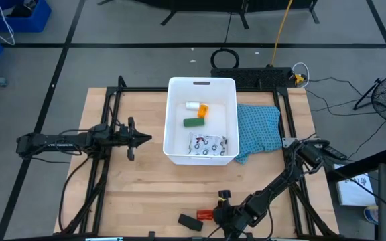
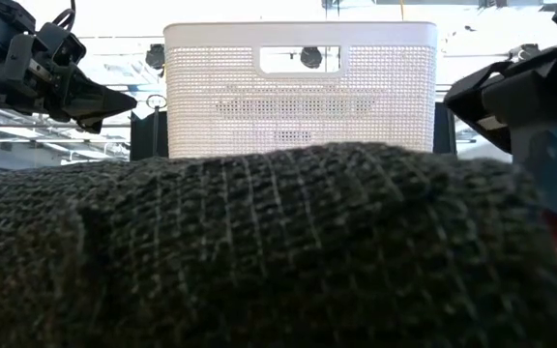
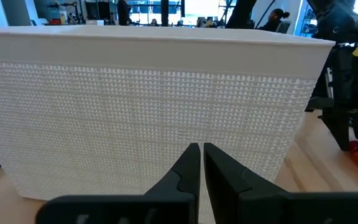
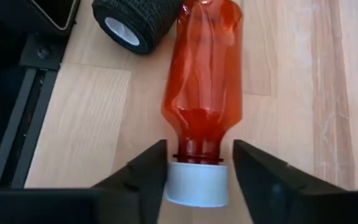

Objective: Pick & place medical supplies in basket/bin
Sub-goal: Put the red bottle into the white bin

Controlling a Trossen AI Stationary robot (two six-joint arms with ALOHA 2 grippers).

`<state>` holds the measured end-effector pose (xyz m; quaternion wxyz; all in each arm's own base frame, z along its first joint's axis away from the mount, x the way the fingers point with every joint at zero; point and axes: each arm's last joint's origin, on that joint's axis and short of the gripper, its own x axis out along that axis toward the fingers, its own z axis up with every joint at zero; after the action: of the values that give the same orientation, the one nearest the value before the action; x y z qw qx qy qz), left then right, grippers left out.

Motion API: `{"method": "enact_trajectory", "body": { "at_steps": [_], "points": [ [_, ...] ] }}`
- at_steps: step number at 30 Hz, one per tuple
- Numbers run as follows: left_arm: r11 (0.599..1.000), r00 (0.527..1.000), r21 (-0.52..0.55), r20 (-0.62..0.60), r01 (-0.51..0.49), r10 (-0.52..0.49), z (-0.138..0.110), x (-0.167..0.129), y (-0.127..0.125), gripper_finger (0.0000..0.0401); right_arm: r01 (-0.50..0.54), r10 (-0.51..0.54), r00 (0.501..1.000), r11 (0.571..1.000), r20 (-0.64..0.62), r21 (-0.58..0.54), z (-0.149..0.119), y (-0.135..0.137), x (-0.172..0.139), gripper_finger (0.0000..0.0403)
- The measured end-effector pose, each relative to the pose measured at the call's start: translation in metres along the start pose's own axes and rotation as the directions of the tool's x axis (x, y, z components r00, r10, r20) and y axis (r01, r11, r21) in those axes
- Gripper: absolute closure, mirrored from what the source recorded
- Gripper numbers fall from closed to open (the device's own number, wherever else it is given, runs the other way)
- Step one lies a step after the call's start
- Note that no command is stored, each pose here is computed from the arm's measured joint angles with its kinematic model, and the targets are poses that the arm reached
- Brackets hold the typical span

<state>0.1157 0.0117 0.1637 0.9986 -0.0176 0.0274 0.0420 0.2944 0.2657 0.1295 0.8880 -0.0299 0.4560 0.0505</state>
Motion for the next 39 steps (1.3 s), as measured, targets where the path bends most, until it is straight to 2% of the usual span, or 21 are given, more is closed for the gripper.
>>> {"method": "enact_trajectory", "body": {
  "at_steps": [4,10,15,20,26,30,35,39],
  "points": [
    [1.0,1.0,0.0,0.0,0.0,0.0,0.0,0.0,0.0,0.0375,-0.014,0.014,1.0,1.0,-0.005,-0.006,0.002,-0.002,0.0,0.0295],
    [1.0,1.0,0.0,0.0,0.0,0.0,0.0,0.0,0.0,0.0375,-0.049,0.049,0.999,0.999,0.002,-0.012,0.011,-0.007,-0.011,0.0295],
    [1.0,1.0,0.0,-0.003,0.0,0.0,0.0,0.0,0.0,0.0375,-0.069,0.071,0.995,0.997,0.07,-0.031,0.031,-0.019,-0.046,0.0287],
    [1.0,1.0,0.003,-0.005,-0.001,0.001,0.0,0.0,0.0,0.0375,-0.094,0.116,0.975,0.988,0.19,-0.118,0.053,-0.036,-0.104,0.0293],
    [1.0,1.0,0.002,-0.005,-0.001,0.001,-0.001,0.0,0.0,0.0375,-0.077,0.167,0.908,0.968,0.385,-0.238,0.071,-0.068,-0.185,0.0293],
    [1.0,1.0,0.002,-0.006,-0.001,0.001,-0.001,0.0,0.0,0.0375,-0.003,0.132,0.849,0.97,0.512,-0.245,0.072,-0.096,-0.236,0.0293],
    [1.0,1.0,0.002,-0.012,-0.001,0.001,-0.001,0.0,0.0,0.0375,0.105,0.045,0.783,0.973,0.62,-0.204,0.057,-0.13,-0.286,0.0293],
    [1.0,0.999,0.005,-0.039,-0.002,0.002,-0.004,0.0,0.0,0.0375,0.167,-0.029,0.716,0.977,0.697,-0.13,0.027,-0.151,-0.299,0.0293]
  ]
}}
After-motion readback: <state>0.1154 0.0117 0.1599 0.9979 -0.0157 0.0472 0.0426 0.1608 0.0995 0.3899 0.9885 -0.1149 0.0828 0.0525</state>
